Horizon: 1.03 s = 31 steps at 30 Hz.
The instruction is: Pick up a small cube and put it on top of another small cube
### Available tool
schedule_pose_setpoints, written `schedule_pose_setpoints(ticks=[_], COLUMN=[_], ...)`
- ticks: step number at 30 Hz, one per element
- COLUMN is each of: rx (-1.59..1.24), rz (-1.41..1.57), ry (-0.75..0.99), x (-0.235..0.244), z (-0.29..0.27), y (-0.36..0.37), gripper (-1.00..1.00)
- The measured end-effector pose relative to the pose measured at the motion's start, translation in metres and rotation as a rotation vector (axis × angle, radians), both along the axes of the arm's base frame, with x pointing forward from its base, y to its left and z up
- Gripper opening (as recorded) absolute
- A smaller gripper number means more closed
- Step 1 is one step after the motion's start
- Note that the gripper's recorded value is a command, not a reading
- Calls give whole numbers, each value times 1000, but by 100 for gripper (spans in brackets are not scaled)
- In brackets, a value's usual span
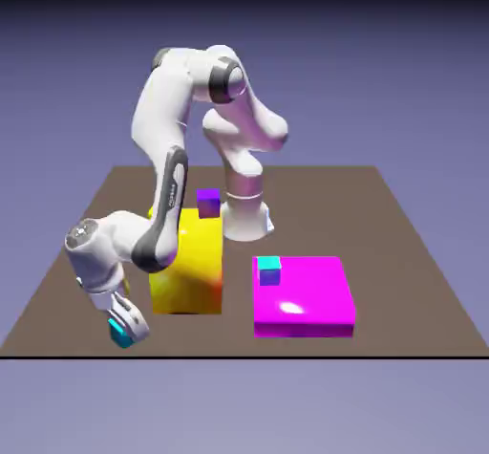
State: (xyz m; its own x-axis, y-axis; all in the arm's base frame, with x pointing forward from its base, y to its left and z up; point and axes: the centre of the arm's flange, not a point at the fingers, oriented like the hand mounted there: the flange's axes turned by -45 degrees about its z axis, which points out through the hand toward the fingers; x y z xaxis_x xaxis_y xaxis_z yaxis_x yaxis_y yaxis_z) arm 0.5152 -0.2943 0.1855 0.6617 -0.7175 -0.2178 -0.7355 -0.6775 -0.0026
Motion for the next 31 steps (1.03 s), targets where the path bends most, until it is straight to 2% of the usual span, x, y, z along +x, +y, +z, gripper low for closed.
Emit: schedule_pose_setpoints(ticks=[5, 9, 14, 19, 22, 26, 27, 29, 31], rx=[25, 36, 33, 9, 0, -1, 0, -3, -3], rz=[243, 458, 746, 1001, 1065, 1065, 1065, 1065, 1065], ry=[-13, -18, -16, -4, -1, 0, 0, 1, 1], x=[8, -3, -38, -91, -106, -114, -116, -116, -110], z=[51, 83, 115, 137, 141, 83, 72, 72, 101], y=[97, 179, 279, 347, 362, 359, 359, 359, 360], gripper=[-100, -100, -100, -100, -100, -100, 100, 100, 100])
